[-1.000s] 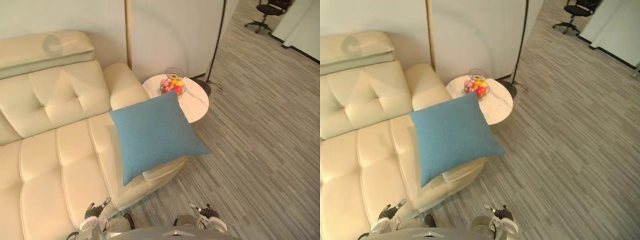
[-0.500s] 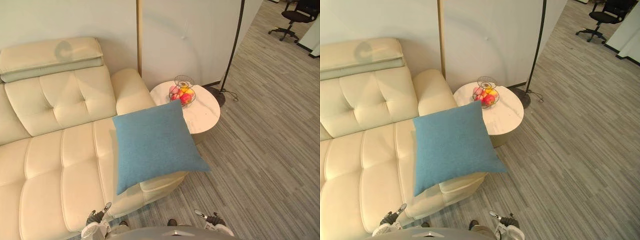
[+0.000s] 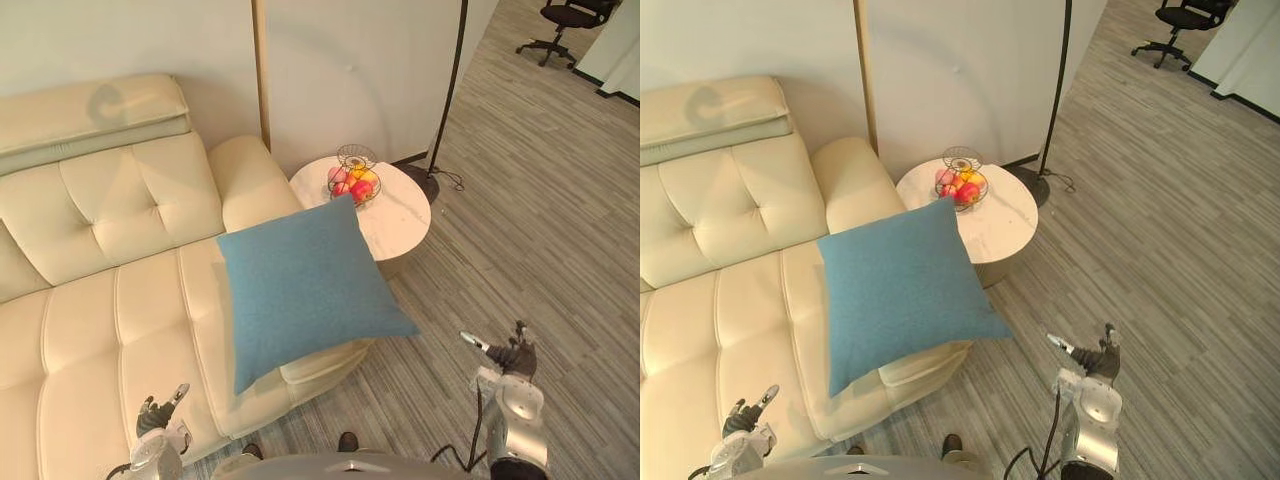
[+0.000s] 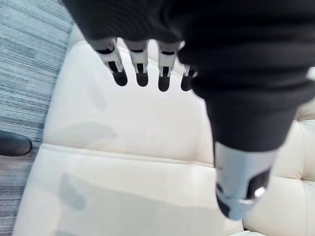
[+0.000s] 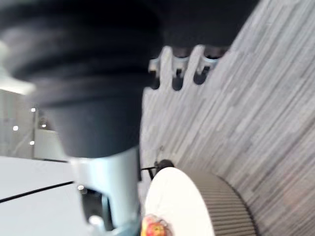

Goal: Pick up cushions and gather them together orderly.

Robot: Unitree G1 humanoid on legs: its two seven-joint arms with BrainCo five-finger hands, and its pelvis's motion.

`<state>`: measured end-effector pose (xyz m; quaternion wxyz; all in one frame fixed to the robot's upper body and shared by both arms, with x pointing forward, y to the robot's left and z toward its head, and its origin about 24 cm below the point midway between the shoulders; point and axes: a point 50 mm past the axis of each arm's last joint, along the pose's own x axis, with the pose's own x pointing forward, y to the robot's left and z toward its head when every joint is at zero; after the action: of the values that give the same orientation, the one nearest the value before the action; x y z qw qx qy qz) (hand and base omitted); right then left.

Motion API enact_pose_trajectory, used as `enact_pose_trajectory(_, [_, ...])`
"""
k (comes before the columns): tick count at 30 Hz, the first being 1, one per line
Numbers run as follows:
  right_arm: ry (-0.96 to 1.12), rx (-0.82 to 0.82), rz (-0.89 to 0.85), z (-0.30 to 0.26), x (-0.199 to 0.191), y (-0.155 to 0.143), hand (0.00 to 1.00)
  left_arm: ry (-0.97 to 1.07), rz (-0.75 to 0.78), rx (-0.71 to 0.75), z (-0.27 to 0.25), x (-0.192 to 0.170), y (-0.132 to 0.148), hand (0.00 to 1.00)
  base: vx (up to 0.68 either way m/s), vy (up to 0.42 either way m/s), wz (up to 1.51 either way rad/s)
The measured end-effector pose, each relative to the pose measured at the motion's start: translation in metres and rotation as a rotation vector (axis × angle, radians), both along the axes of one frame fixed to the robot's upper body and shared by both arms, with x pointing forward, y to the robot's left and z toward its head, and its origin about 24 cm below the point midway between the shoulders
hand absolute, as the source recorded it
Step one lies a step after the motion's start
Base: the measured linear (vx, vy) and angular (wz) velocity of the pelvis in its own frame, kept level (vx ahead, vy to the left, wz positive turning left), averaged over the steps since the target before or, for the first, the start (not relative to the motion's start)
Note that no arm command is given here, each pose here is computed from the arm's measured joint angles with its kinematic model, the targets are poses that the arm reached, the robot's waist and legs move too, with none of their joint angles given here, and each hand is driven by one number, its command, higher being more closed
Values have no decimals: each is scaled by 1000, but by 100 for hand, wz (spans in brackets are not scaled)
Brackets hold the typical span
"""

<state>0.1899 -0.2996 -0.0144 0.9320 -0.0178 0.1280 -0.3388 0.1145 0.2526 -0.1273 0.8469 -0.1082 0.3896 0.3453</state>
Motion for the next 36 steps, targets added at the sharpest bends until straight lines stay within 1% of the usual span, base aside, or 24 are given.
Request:
enact_pose_trajectory(4, [-106,-34,99,20,21,16,0,-45,-21,8,5,11,-4,0,-31,-21,2])
enact_pose_trajectory(8, [-155,-22,244,29,44,41,0,-82,-130,-12,9,33,-24,0,-63,-29,7])
enact_pose_trajectory(10, [-192,-21,319,38,59,53,0,-125,-215,-23,14,55,-41,0,-86,-16,22])
enact_pose_trajectory(12, [-207,-30,350,44,66,57,0,-161,-265,-26,20,71,-51,0,-89,-9,28])
enact_pose_trajectory(13, [-224,-35,376,49,74,63,0,-197,-303,-31,27,86,-60,0,-123,-4,24])
enact_pose_trajectory(18, [-259,-55,462,65,102,79,0,-341,-412,2,62,142,-83,0,-148,24,6])
enact_pose_trajectory(21, [-260,-57,494,73,123,88,0,-448,-466,39,93,178,-96,0,-115,31,1])
enact_pose_trajectory(26, [-274,-114,557,94,144,99,0,-521,-519,73,120,206,-106,0,-45,20,-1])
enact_pose_trajectory(27, [-279,-130,573,101,152,104,100,-545,-534,87,129,213,-108,100,-17,11,-9])
enact_pose_trajectory(30, [-314,-165,624,117,162,120,100,-598,-539,132,150,228,-106,100,-4,0,-8])
enact_pose_trajectory(36, [-352,-200,651,131,166,126,100,-658,-516,170,172,239,-99,100,1,0,-1])
